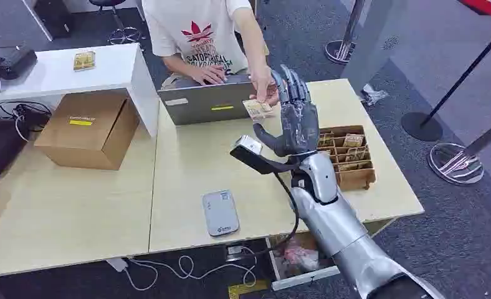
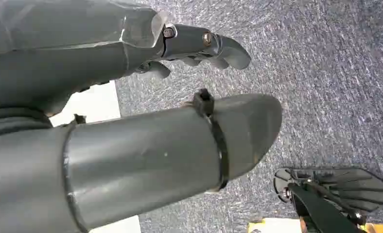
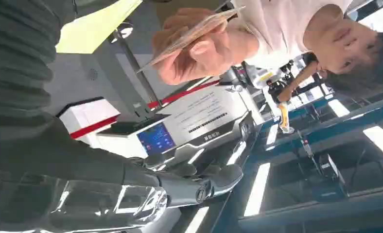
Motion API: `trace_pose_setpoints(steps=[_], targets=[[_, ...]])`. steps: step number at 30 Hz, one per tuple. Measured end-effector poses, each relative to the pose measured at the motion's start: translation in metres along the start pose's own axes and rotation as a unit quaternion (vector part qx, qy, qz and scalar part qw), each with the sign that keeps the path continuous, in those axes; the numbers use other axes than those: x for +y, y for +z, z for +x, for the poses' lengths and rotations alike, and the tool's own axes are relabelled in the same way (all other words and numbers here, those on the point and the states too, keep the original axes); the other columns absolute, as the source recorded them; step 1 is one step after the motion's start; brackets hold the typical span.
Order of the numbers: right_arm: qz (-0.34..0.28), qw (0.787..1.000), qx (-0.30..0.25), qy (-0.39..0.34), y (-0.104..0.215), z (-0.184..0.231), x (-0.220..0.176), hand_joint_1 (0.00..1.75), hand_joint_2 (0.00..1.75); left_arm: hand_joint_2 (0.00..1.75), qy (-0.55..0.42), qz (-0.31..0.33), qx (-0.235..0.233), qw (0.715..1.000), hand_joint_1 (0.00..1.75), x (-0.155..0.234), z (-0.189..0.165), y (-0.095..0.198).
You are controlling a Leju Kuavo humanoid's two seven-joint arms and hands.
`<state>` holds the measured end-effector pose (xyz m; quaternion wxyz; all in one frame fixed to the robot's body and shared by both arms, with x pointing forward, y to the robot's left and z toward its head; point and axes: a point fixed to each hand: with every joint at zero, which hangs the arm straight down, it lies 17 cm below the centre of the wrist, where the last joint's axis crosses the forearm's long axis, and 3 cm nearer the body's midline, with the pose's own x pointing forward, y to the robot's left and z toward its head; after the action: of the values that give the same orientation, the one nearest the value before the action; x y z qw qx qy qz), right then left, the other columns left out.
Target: Pass the card to the sensor for recognition and then transmit it.
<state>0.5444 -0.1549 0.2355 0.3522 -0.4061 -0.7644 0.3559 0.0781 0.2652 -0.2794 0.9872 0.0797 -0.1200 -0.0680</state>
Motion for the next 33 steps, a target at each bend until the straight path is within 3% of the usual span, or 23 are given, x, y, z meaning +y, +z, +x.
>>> trace_pose_setpoints(steps=[13,14,16,18,19,20,22,33], targets=[[0.001,1.000,0.001,0.010,-0.006,-0.008,-0.003,0.00,1.75,0.00,-0.008,0.001,-0.004,1.000,0.00,0.003,0.001,-0.001],[0.001,1.000,0.001,0.010,-0.006,-0.008,-0.003,0.19,1.75,0.00,-0.008,0.001,-0.005,1.000,0.00,0.004,0.001,-0.001],[0.001,1.000,0.001,0.011,-0.006,-0.008,-0.003,0.38,1.75,0.00,-0.008,0.001,-0.005,1.000,0.00,0.003,0.001,-0.001],[0.002,1.000,0.002,0.011,-0.006,-0.009,-0.003,0.84,1.75,0.00,-0.009,0.001,-0.005,1.000,0.00,0.003,0.001,-0.001],[0.001,1.000,0.003,0.010,-0.006,-0.010,-0.003,1.52,1.75,0.00,-0.010,0.000,-0.005,1.000,0.00,0.003,0.001,-0.001],[0.001,1.000,0.003,0.011,-0.006,-0.010,-0.003,1.64,1.75,0.00,-0.011,0.000,-0.005,1.000,0.00,0.004,0.001,-0.001],[0.002,1.000,0.004,0.012,-0.006,-0.011,-0.003,1.75,1.75,0.00,-0.012,0.000,-0.005,1.000,0.00,0.003,0.001,-0.001],[0.003,1.000,0.002,0.006,-0.009,-0.011,-0.003,1.75,1.75,0.00,-0.010,0.003,-0.004,1.000,0.00,0.008,0.000,-0.001]])
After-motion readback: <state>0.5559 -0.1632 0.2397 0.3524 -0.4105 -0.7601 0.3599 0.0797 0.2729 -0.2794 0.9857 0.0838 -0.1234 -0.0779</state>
